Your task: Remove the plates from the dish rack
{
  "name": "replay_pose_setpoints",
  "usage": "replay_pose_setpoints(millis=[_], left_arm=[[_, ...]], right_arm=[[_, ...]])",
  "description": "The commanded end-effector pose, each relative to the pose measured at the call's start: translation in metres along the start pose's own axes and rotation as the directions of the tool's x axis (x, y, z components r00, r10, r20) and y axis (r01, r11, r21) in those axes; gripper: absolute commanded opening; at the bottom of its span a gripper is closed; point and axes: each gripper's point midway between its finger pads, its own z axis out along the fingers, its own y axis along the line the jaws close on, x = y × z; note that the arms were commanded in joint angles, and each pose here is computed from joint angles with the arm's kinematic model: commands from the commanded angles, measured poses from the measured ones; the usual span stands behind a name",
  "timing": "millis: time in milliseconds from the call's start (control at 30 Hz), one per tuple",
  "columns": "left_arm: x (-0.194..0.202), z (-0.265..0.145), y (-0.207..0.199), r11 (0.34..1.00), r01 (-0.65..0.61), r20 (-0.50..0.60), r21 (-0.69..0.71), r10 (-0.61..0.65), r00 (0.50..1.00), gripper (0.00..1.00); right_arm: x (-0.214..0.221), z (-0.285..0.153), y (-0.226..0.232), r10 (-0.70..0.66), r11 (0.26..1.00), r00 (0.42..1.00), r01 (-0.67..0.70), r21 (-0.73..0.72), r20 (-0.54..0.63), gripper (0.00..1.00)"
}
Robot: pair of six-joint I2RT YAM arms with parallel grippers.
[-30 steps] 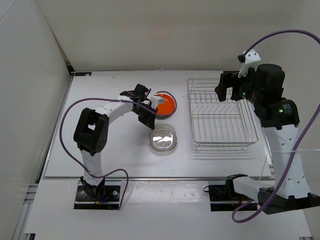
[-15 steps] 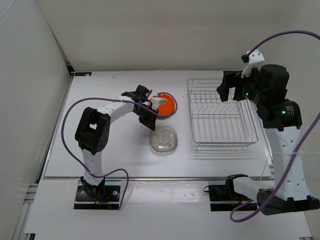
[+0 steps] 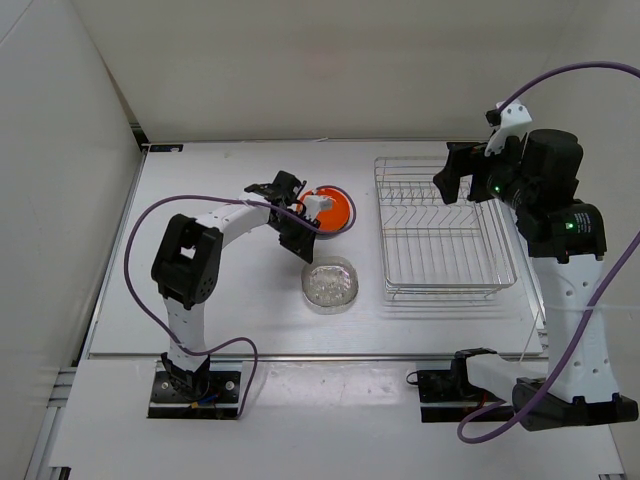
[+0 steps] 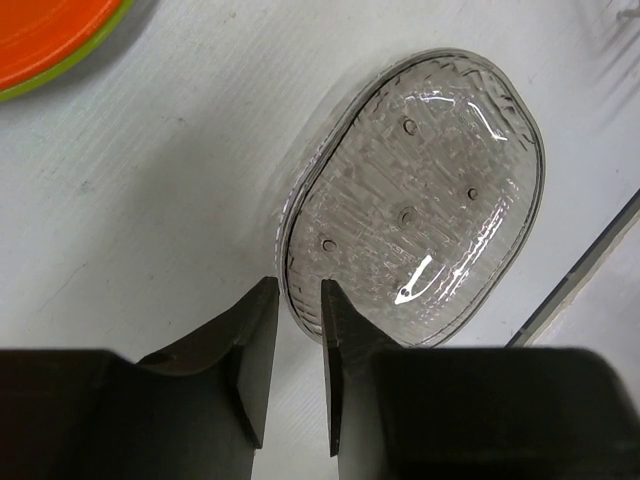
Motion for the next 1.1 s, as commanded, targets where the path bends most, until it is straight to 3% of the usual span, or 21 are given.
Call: replay_pose_setpoints(millis=[0, 133, 200, 333, 367, 567, 767, 900, 1067], left_arm=[[-0.028, -0.017, -0.006, 0.998, -0.055, 0.081, -0.019, 0.057, 0.995, 0.35], [-0.033, -0.026, -0.003, 0.996, -0.061, 0.090, -0.065, 0.067, 0.994, 0.37], [-0.047, -0.043, -0.002, 0.993, -0.071, 0.131, -0.099, 0.084, 0.988, 0.43], [-0.070, -0.100, 0.015, 0.975, -0.025, 0.243, -0.223, 0.081, 0.967, 0.82], [-0.072, -0.116, 0.024, 0.969, -0.001, 0.269, -0.249, 0.070, 0.961, 1.00], [-0.083, -0.215, 0.043, 0.884, 0.170, 0.459, -0.436, 0.056, 0.887, 1.00], [-0.062, -0.299, 0.066, 0.728, 0.357, 0.575, -0.585, 0.062, 0.816, 1.00], [-0.039, -0.335, 0.094, 0.631, 0.468, 0.616, -0.618, 0.018, 0.788, 1.00], [-0.014, -0.364, 0.117, 0.573, 0.548, 0.654, -0.609, -0.027, 0.756, 1.00]], right_arm=[[-0.004, -0.006, 0.003, 0.007, 1.000, 1.000, -0.006, -0.018, 0.025, 1.00], [-0.002, -0.008, 0.001, 0.010, 1.000, 1.000, -0.010, -0.010, 0.025, 1.00], [0.001, -0.006, 0.001, 0.012, 1.000, 1.000, -0.012, -0.010, 0.016, 1.00], [0.005, 0.002, -0.011, 0.015, 0.999, 1.000, -0.015, 0.043, 0.005, 1.00], [0.012, 0.008, -0.015, 0.021, 0.998, 1.000, -0.020, 0.057, -0.019, 1.00], [0.029, 0.029, -0.049, 0.049, 0.986, 0.995, -0.035, 0.166, -0.082, 1.00], [0.048, 0.036, -0.094, 0.118, 0.963, 0.986, -0.085, 0.257, -0.116, 1.00], [0.054, 0.035, -0.119, 0.152, 0.948, 0.980, -0.109, 0.299, -0.126, 1.00], [0.064, 0.037, -0.156, 0.192, 0.911, 0.970, -0.119, 0.394, -0.151, 1.00]])
